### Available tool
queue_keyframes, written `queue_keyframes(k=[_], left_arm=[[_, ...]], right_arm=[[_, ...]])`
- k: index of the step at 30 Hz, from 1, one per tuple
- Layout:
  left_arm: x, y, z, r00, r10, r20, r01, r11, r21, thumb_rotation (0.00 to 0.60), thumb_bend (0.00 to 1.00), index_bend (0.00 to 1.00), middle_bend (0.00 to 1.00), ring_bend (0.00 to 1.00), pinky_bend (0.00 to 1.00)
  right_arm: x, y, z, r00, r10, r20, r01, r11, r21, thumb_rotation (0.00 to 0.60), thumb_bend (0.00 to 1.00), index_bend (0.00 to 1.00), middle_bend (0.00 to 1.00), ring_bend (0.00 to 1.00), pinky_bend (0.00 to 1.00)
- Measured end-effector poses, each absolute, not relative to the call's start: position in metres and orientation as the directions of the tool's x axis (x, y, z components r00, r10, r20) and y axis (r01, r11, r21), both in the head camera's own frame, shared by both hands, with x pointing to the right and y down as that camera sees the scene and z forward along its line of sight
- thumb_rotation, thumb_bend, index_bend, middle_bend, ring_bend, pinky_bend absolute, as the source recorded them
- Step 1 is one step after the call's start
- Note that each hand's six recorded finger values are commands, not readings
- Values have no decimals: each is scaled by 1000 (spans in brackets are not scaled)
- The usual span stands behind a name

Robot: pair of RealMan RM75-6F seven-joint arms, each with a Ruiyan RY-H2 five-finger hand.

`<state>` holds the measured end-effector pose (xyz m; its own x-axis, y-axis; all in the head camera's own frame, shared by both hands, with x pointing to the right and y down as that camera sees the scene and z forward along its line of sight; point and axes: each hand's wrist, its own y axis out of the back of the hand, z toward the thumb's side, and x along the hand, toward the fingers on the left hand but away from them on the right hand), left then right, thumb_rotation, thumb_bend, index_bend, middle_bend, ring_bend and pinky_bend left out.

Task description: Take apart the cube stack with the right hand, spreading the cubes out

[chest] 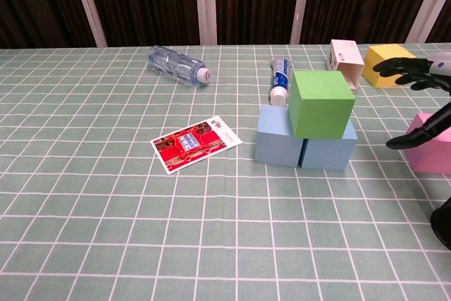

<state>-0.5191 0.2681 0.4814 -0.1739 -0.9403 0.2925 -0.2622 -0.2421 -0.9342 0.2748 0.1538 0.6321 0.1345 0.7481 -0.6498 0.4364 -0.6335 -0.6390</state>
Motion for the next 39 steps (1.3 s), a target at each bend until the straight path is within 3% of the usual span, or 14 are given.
queue_keyframes(k=[15,19,23,26,30,39], left_arm=[[-522,267,480,-178,-940,291,-275,-236,-932,600,183,78,0,0,0],[-525,267,478,-183,-940,287,-282,-230,-931,600,183,78,0,0,0],[-526,266,478,-183,-940,288,-285,-229,-931,600,183,78,0,0,0],[-526,266,478,-183,-940,289,-285,-231,-930,600,183,78,0,0,0],[-525,265,480,-179,-938,295,-283,-238,-929,600,184,78,0,0,0],[-526,265,479,-184,-938,292,-287,-233,-929,600,183,78,0,0,0]], right_arm=[[230,140,665,60,706,-705,410,-662,-628,600,33,0,106,24,0],[226,136,676,31,704,-710,401,-659,-636,600,34,0,291,79,0],[228,132,684,-5,718,-696,394,-638,-661,600,33,2,522,266,0],[228,130,687,-27,735,-678,402,-613,-680,600,32,22,638,363,0],[225,126,684,-23,758,-652,434,-580,-689,600,33,40,728,422,0],[213,111,675,-35,792,-609,492,-517,-700,600,33,48,743,425,0]])
